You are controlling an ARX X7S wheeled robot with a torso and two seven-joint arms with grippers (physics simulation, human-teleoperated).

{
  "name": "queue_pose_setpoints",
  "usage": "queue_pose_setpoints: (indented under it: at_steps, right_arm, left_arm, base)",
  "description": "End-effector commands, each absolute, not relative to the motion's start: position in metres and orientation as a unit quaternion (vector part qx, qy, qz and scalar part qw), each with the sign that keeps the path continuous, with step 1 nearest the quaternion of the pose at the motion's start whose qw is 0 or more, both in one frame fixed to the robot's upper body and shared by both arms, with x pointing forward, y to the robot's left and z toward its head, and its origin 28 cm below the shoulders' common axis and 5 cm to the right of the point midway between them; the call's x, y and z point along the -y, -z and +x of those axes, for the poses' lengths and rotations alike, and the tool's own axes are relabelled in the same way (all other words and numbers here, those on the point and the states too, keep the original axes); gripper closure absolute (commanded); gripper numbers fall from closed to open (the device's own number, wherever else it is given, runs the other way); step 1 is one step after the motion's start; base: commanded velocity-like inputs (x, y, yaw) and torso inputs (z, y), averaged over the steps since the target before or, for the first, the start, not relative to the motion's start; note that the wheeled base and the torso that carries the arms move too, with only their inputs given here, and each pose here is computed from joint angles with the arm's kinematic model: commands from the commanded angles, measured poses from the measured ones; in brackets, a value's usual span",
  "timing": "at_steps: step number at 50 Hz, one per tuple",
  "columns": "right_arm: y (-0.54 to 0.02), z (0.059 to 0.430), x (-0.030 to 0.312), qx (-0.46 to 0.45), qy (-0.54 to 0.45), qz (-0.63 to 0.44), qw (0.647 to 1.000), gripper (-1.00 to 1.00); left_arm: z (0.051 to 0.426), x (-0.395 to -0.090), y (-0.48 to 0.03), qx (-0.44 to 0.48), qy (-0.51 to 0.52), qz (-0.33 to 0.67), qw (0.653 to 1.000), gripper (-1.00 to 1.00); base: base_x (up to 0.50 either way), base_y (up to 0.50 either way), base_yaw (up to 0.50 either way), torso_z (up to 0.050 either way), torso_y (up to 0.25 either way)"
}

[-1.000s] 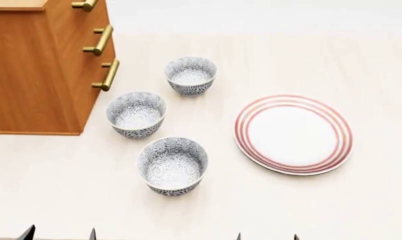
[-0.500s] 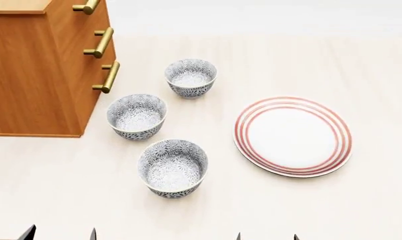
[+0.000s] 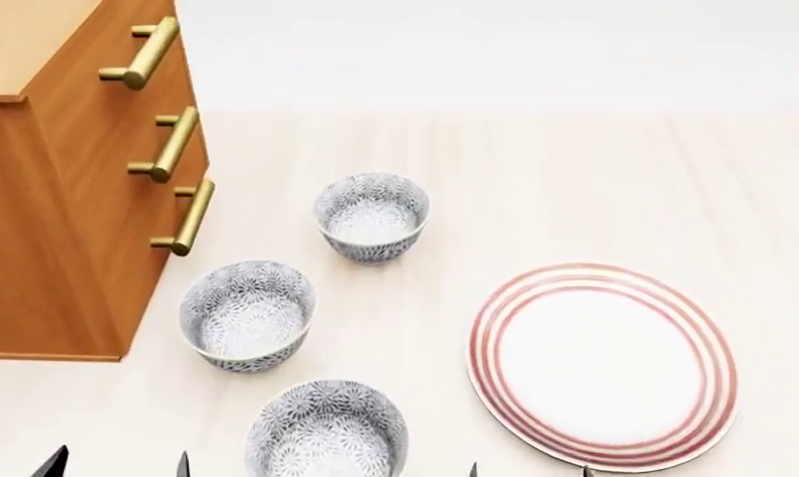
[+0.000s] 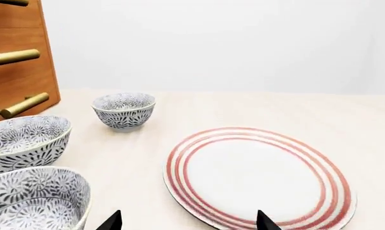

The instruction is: Open the top drawer of the cabinet.

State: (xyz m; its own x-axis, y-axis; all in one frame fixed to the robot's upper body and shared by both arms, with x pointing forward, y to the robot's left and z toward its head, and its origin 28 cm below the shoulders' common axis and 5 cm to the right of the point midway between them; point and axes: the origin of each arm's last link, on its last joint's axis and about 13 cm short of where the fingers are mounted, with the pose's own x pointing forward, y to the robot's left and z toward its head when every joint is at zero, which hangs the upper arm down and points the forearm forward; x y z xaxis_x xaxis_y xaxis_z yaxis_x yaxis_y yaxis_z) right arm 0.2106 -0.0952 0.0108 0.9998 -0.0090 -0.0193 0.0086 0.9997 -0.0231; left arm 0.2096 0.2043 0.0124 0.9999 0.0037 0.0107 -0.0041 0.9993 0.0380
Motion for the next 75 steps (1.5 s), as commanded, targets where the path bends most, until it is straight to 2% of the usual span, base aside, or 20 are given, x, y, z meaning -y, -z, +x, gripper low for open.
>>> queue_pose_setpoints:
  at_steps: [1,40,41,42,43,45,60,63,65,67,68,72,73,75]
  right_arm:
    - [-0.011,0.211,0.095,-0.01,0.004,-0.012,1.0,-1.0]
    - [-0.01,0.211,0.095,-0.011,0.005,-0.011,1.0,-1.0]
    - [-0.052,0.233,0.105,0.032,0.033,-0.028,0.999,-1.0]
    - [-0.071,0.226,0.099,0.034,0.033,-0.025,0.999,-1.0]
    - [-0.092,0.22,0.087,0.037,-0.014,-0.041,0.998,-1.0]
    - [-0.121,0.205,0.088,0.059,-0.009,-0.036,0.998,-1.0]
    - [-0.126,0.201,0.088,0.069,-0.01,-0.036,0.997,-1.0]
    - [-0.127,0.2,0.088,0.07,-0.011,-0.038,0.997,-1.0]
    - [-0.125,0.199,0.088,0.07,-0.011,-0.039,0.997,-1.0]
    - [-0.121,0.199,0.089,0.065,-0.011,-0.04,0.997,-1.0]
    - [-0.122,0.199,0.089,0.064,-0.011,-0.04,0.997,-1.0]
    - [-0.119,0.198,0.09,0.064,-0.01,-0.039,0.997,-1.0]
    - [-0.119,0.198,0.09,0.064,-0.01,-0.04,0.997,-1.0]
    - [-0.117,0.198,0.091,0.064,-0.009,-0.041,0.997,-1.0]
  left_arm:
    - [0.21,-0.204,-0.013,0.006,-0.002,0.018,1.0,-1.0]
    - [0.21,-0.204,-0.013,0.006,-0.003,0.019,1.0,-1.0]
    - [0.233,-0.214,-0.057,0.04,-0.045,-0.014,0.998,-1.0]
    - [0.225,-0.204,-0.073,0.046,-0.03,-0.013,0.998,-1.0]
    - [0.219,-0.19,-0.096,0.056,0.029,0.022,0.998,-1.0]
    - [0.196,-0.191,-0.132,0.056,0.027,0.025,0.998,-1.0]
    - [0.19,-0.195,-0.138,0.064,0.018,0.042,0.997,-1.0]
    - [0.192,-0.199,-0.137,0.074,0.001,0.081,0.994,-1.0]
    - [0.19,-0.201,-0.131,0.101,0.019,0.191,0.976,-1.0]
    - [0.189,-0.205,-0.13,0.151,-0.004,0.35,0.924,-1.0]
    - [0.189,-0.206,-0.131,0.161,-0.006,0.389,0.907,-1.0]
    - [0.193,-0.216,-0.137,0.249,-0.065,0.635,0.729,-1.0]
    - [0.194,-0.218,-0.138,0.231,-0.047,0.667,0.707,-1.0]
    - [0.196,-0.221,-0.145,0.234,-0.053,0.672,0.7,-1.0]
  base:
    - [0.5,0.0,0.0,0.0,0.0]
    - [0.47,0.0,0.0,0.0,0.0]
    - [0.0,0.0,0.0,0.0,0.0]
    - [0.0,0.0,0.0,0.0,0.0]
    - [0.0,0.0,0.0,0.0,0.0]
    - [0.0,0.0,0.0,0.0,0.0]
    - [0.0,0.0,0.0,0.0,0.0]
    - [0.0,0.0,0.0,0.0,0.0]
    - [0.0,0.0,0.0,0.0,0.0]
    - [0.0,0.0,0.0,0.0,0.0]
    - [0.0,0.0,0.0,0.0,0.0]
    - [0.0,0.0,0.0,0.0,0.0]
    - [0.0,0.0,0.0,0.0,0.0]
    - [0.0,0.0,0.0,0.0,0.0]
